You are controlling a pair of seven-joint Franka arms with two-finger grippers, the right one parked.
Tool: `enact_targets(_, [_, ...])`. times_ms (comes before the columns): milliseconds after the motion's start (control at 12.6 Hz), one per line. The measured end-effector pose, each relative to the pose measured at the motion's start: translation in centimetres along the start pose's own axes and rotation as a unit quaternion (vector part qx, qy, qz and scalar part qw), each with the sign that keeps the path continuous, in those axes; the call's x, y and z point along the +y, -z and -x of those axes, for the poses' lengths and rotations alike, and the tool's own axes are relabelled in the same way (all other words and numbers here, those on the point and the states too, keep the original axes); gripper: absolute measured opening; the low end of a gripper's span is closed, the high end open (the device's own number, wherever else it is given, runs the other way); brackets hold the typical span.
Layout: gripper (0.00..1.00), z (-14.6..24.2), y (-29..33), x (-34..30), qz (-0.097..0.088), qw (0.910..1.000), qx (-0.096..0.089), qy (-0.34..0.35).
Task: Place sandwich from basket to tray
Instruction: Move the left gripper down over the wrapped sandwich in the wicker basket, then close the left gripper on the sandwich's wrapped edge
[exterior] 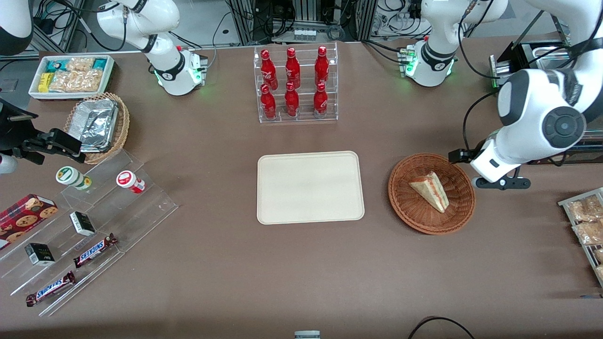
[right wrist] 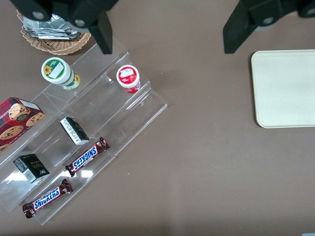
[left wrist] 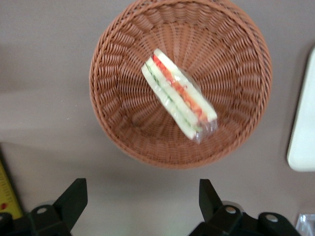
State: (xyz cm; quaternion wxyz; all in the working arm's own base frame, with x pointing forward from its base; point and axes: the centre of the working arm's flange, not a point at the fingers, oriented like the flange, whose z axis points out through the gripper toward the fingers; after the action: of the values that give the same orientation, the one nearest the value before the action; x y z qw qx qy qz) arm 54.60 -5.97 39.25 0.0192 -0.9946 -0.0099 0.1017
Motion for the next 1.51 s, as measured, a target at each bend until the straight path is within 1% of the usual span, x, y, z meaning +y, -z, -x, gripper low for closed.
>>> enact_targets(159, [1.00,0.1,-1.2,1.1,0.001,0.9980,0.011,0.062])
enact_targets(397, [1.00,0.1,-1.2,3.1,0.007,0.9863,0.036,0.161])
enact_targets(556, [1.00,0.0,-2.2,4.1,0.019,0.9739,0.059,0.218])
enact_targets(635, [1.00,0.0,-3.0,4.3,0.028,0.9646,0.073,0.252])
enact_targets(714, [1.00,0.2,-3.9,4.5,0.036,0.9544,0.081,0.285])
enact_targets(952, [1.00,0.3,-6.3,4.8,0.044,0.9270,0.081,0.364])
enact_targets(1032, [1.00,0.2,-7.0,5.0,0.045,0.9197,0.078,0.382])
enact_targets(1190, [1.00,-0.1,-8.8,6.0,0.042,0.9157,0.072,0.393])
enact_targets(1508, [1.00,-0.7,-11.1,6.4,0.039,0.9142,0.068,0.398])
